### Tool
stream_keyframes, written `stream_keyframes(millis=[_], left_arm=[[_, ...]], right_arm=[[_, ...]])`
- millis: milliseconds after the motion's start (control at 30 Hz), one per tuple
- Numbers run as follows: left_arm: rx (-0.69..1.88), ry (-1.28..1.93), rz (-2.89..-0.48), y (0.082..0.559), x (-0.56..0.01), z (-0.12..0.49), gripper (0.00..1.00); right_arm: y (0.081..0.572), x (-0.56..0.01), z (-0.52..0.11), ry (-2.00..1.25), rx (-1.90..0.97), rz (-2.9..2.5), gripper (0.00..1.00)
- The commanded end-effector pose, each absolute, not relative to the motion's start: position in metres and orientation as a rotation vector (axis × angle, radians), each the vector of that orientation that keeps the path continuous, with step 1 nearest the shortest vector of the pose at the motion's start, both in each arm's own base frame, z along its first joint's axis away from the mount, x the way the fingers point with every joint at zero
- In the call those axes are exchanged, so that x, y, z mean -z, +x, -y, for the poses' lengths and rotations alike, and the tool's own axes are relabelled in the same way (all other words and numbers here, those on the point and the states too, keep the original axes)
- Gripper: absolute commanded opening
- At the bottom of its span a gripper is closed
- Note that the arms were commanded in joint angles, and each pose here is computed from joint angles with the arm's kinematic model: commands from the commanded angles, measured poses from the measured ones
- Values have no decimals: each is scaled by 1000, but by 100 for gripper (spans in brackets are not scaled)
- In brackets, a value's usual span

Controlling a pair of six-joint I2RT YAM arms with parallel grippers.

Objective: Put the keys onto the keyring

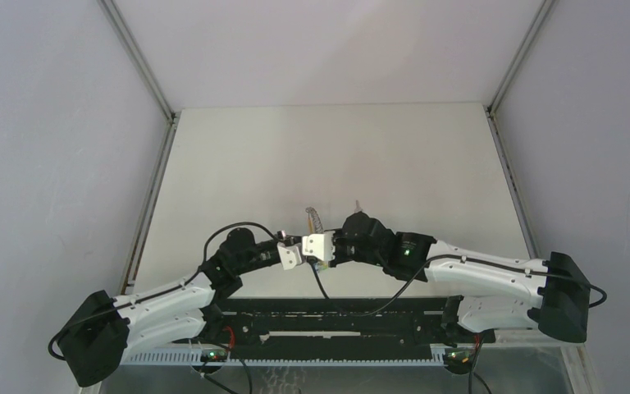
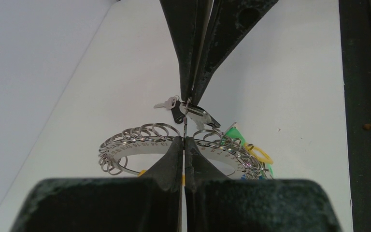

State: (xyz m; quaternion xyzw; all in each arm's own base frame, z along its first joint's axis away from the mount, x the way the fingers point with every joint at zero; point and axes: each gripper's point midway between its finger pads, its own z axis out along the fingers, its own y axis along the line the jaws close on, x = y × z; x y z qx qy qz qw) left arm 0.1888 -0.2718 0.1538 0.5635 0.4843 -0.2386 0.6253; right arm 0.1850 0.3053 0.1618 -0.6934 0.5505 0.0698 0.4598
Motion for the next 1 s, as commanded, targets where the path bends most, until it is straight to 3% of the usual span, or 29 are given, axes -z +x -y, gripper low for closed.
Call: stream_keyframes(millis=[0, 967], left_arm=[[540, 1257, -1036, 189, -173, 276, 0], [537, 1240, -1033, 189, -178, 274, 0]], right_arm=[[189, -180, -319, -1668, -169, -1296, 0], [182, -163, -319, -1734, -200, -1340, 0]])
